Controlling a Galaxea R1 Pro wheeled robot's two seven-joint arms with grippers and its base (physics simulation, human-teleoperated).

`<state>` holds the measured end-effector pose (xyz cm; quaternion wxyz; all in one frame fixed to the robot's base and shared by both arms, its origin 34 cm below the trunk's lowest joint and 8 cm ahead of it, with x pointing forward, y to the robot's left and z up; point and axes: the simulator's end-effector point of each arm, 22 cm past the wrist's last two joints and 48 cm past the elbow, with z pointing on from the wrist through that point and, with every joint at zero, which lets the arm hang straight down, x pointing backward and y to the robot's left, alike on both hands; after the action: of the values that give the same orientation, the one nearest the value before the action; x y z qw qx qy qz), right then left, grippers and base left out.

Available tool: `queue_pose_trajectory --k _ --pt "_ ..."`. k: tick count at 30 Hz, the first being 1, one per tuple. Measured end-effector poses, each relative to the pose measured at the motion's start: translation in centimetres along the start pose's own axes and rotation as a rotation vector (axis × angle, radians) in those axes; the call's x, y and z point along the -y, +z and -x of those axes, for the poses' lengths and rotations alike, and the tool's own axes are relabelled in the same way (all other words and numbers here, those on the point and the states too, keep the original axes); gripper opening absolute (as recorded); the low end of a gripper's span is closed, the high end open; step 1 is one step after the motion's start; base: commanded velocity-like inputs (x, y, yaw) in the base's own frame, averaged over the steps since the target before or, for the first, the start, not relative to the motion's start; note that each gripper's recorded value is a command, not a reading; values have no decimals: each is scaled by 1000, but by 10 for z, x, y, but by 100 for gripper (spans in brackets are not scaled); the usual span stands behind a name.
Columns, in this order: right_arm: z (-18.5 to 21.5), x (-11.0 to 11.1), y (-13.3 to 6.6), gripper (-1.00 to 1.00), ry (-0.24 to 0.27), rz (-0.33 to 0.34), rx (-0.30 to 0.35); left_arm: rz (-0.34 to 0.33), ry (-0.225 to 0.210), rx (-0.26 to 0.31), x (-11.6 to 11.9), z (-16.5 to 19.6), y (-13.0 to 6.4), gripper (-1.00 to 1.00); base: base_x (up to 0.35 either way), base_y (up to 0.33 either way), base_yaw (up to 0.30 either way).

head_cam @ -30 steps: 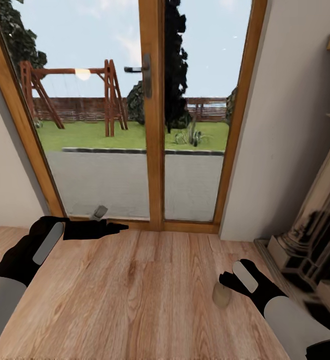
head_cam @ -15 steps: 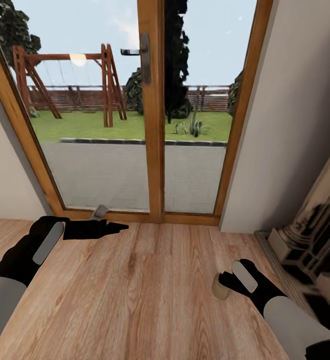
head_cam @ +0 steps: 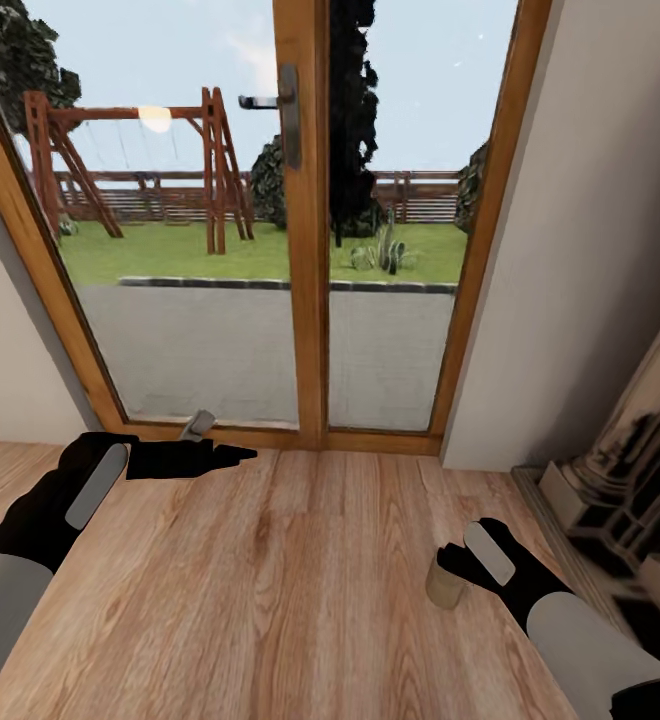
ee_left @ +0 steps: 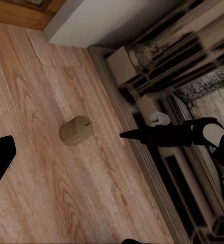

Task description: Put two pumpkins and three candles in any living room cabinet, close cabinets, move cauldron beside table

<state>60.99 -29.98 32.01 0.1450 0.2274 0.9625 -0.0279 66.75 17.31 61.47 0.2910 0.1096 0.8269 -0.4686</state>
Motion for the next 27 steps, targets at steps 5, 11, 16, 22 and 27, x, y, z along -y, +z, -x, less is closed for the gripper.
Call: queue_pose_trajectory --k 5,11,16,22,27 --pt "-1 -1 0 100 0 1 -1 0 0 0 0 0 0 100 294 0 0" --pt "-1 -1 0 100 -1 1 -1 0 1 0 0 0 0 100 281 -5 0" --pt "-1 -1 0 100 -2 0 -1 0 1 0 0 0 0 100 249 -116 0" --pt "-1 0 0 100 -1 0 -1 0 0 0 0 0 0 100 227 -179 0" --pt "-1 -1 0 100 -1 1 -1 0 2 -1 0 0 1 100 84 -73 0"
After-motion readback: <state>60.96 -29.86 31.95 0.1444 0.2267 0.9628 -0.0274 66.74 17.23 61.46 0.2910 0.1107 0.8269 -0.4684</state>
